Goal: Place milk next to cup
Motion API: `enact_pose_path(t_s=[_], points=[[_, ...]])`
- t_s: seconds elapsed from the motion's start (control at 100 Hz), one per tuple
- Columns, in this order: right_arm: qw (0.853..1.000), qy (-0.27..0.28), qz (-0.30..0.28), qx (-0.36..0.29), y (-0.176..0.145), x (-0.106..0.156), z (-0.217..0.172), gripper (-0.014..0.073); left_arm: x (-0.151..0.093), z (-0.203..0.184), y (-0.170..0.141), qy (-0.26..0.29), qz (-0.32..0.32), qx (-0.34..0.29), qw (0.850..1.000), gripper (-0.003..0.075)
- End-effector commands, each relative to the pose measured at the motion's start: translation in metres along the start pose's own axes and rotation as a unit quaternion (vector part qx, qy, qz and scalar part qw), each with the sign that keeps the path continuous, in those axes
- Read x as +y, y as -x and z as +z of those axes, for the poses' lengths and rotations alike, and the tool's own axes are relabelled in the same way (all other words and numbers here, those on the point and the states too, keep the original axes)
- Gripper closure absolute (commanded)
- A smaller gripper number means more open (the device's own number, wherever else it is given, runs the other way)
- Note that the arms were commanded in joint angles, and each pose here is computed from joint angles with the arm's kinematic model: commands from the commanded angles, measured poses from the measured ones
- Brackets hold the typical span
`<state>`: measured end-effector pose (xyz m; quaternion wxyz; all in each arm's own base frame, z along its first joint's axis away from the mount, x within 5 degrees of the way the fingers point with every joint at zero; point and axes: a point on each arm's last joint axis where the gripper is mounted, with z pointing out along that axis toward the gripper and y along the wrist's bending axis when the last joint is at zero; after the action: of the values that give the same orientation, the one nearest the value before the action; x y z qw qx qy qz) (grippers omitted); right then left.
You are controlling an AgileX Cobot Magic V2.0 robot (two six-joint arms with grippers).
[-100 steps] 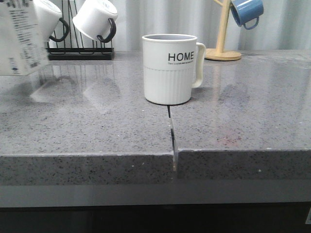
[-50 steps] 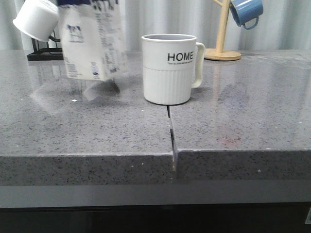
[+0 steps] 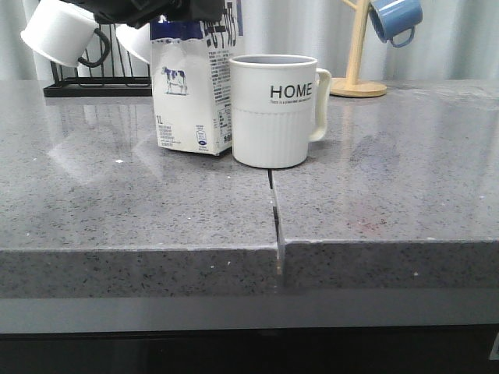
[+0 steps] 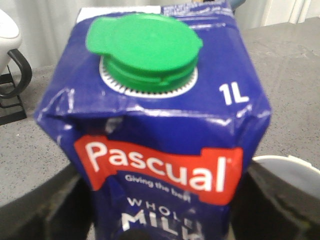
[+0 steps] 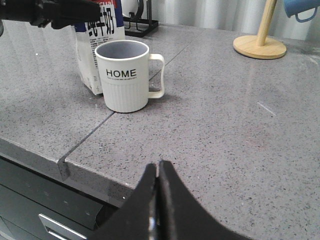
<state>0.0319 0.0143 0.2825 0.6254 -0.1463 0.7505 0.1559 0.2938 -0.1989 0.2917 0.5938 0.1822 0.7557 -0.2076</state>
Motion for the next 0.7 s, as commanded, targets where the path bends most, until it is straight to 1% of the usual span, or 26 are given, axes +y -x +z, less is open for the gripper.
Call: enact_pose_path(t_s=[0.0, 0.01, 0.08, 0.11, 0.15, 0.29, 0.43, 0.59, 0.66, 0.69], points=[[0.999, 0.003, 0.002, -0.043, 0.013, 0.001, -0.002, 0.0612, -0.004, -0.006, 0.024, -0.006, -0.010, -0.059, 0.998, 0.0225], [0.999, 0.003, 0.002, -0.043, 0.013, 0.001, -0.002, 0.0612, -0.004, -0.006, 0.024, -0.006, -0.010, -0.059, 0.998, 0.0193], [0.999, 0.003, 0.002, -0.043, 0.013, 0.001, -0.002, 0.0612, -0.004, -0.006, 0.024, -0.003, -0.021, -0.056, 0.998, 0.0064], [0.999, 0.003, 0.002, -0.043, 0.013, 0.001, -0.002, 0.0612, -0.004, -0.006, 0.024, -0.002, -0.024, -0.054, 0.998, 0.0034], [0.999, 0.003, 0.002, -0.043, 0.013, 0.001, -0.002, 0.0612, -0.004, -0.006, 0.023, -0.002, -0.024, -0.051, 0.998, 0.0020], [0.999, 0.003, 0.002, -0.043, 0.013, 0.001, -0.002, 0.0612, -0.005, -0.014, 0.027, -0.006, -0.024, -0.038, 0.999, 0.0060], [0.999, 0.003, 0.002, -0.043, 0.013, 0.001, -0.002, 0.0612, -0.006, -0.032, 0.034, -0.009, -0.025, -0.035, 0.999, 0.0100], [0.999, 0.003, 0.002, -0.043, 0.013, 0.001, -0.002, 0.0612, -0.005, -0.063, 0.035, -0.012, -0.024, -0.044, 0.999, 0.0107], [0.999, 0.003, 0.002, -0.043, 0.013, 0.001, -0.002, 0.0612, -0.005, -0.079, 0.036, -0.013, -0.024, -0.053, 0.998, 0.0153], [0.999, 0.003, 0.002, -0.043, 0.013, 0.001, -0.002, 0.0612, -0.004, -0.085, 0.036, -0.012, -0.024, -0.056, 0.998, 0.0197]])
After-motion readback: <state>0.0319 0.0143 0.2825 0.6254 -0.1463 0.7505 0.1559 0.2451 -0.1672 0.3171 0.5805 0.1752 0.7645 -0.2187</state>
